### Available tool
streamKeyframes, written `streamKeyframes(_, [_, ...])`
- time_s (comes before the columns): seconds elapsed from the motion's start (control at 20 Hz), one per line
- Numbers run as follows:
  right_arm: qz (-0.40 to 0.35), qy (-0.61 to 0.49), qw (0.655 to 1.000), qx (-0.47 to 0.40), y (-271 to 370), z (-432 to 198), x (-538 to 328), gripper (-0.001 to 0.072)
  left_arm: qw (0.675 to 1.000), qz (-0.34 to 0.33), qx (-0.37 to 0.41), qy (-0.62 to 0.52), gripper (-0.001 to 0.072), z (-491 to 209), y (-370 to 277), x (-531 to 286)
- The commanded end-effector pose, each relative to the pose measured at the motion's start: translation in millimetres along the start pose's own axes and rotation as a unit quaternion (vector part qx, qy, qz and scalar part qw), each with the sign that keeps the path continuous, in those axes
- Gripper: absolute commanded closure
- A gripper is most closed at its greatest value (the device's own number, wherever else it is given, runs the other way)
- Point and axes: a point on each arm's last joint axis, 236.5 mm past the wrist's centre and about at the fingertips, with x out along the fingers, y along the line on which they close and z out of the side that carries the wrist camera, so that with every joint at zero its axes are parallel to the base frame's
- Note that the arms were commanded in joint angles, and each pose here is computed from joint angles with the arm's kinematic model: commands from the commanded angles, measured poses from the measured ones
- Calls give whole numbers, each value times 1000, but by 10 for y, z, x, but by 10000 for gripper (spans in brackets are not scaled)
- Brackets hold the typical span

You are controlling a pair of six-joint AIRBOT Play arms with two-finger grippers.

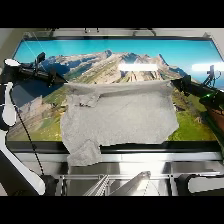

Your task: Fold the shirts.

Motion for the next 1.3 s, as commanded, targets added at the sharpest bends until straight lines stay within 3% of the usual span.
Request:
streamKeyframes(0.0, [10, -8, 1000, 2, -125, 85, 15, 696, 1000, -26, -5, 10, 688, -35, -88, 25])
streamKeyframes(0.25, [-9, 62, 998, -21, -319, -178, -164, 697, 989, -67, -69, 116, 690, -642, -218, 74])
streamKeyframes(0.55, [-40, 129, 990, -45, -492, -479, -240, 696, 978, -73, -129, 148, 690, -1112, -471, 176])
streamKeyframes(0.8, [-39, 129, 990, -45, -489, -482, -239, 696, 959, 26, -212, 185, 690, -1667, -107, 216])
streamKeyframes(1.05, [-40, 129, 990, -41, -487, -483, -239, 695, 940, 26, -269, 210, 687, -2068, 51, 397])
streamKeyframes(1.1, [-36, 132, 990, -40, -472, -495, -245, 649, 941, 28, -268, 205, 686, -2055, 74, 403])
streamKeyframes(1.15, [-35, 133, 990, -32, -463, -501, -249, 506, 946, 27, -255, 197, 548, -1996, 84, 386])
streamKeyframes(1.2, [-35, 134, 990, -23, -462, -503, -263, 501, 950, 29, -246, 189, 380, -1920, 82, 352])
streamKeyframes(1.25, [-39, 135, 990, -14, -483, -493, -298, 500, 954, 31, -237, 181, 368, -1837, 68, 319])
